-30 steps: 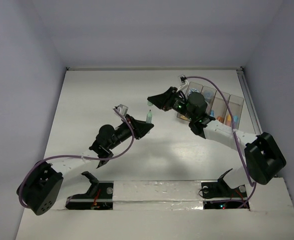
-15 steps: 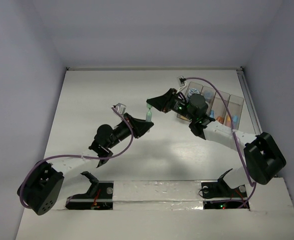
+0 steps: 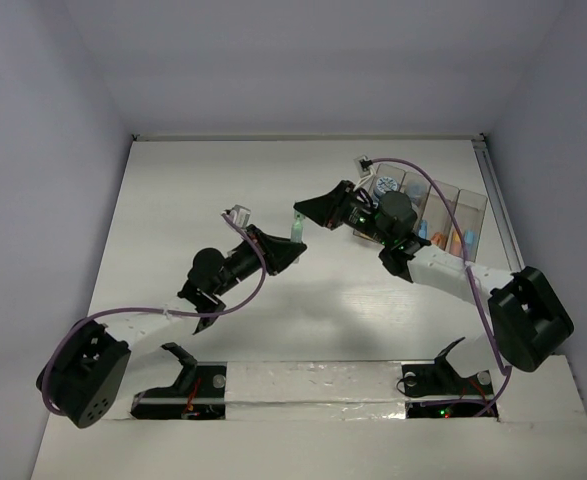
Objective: Sort the stationery into containers
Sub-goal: Close the pen cap on the pen.
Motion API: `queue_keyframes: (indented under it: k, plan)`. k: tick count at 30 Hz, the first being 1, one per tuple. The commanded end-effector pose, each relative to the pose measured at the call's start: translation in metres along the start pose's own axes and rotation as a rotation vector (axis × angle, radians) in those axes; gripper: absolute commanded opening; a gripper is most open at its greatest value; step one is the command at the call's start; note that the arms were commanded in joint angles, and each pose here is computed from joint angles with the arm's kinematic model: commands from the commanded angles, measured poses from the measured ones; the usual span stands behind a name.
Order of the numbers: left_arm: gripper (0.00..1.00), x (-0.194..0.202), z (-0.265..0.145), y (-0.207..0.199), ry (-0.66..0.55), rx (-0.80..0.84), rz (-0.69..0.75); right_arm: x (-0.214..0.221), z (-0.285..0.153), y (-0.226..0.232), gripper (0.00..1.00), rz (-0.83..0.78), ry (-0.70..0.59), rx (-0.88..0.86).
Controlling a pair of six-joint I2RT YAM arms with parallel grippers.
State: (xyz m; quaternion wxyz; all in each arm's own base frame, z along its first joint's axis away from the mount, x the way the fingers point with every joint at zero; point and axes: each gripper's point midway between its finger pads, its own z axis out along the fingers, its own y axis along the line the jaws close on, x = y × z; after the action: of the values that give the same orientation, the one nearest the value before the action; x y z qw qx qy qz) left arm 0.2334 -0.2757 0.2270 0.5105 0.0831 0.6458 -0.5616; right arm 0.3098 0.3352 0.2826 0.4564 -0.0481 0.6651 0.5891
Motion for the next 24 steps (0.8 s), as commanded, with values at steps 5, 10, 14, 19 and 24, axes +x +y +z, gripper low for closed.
queue_keyframes:
  k: [5, 10, 14, 19, 24]
  plan:
    - [0.00, -0.011, 0.003, -0.015, -0.043, 0.080, 0.005, -0.032, 0.000, 0.032, 0.00, -0.051, -0.101, -0.091]
    - [0.00, -0.010, 0.002, -0.015, -0.044, 0.081, 0.004, -0.033, 0.003, 0.032, 0.00, -0.046, -0.103, -0.099]
    - [0.00, -0.009, 0.001, -0.015, -0.044, 0.081, 0.005, -0.036, 0.004, 0.033, 0.00, -0.049, -0.113, -0.095]
    - [0.00, -0.007, 0.000, -0.013, -0.037, 0.077, 0.001, -0.039, 0.007, 0.036, 0.00, -0.052, -0.116, -0.105]
    - [0.00, -0.007, 0.000, -0.013, -0.040, 0.076, 0.006, -0.041, 0.009, 0.036, 0.00, -0.054, -0.118, -0.103]
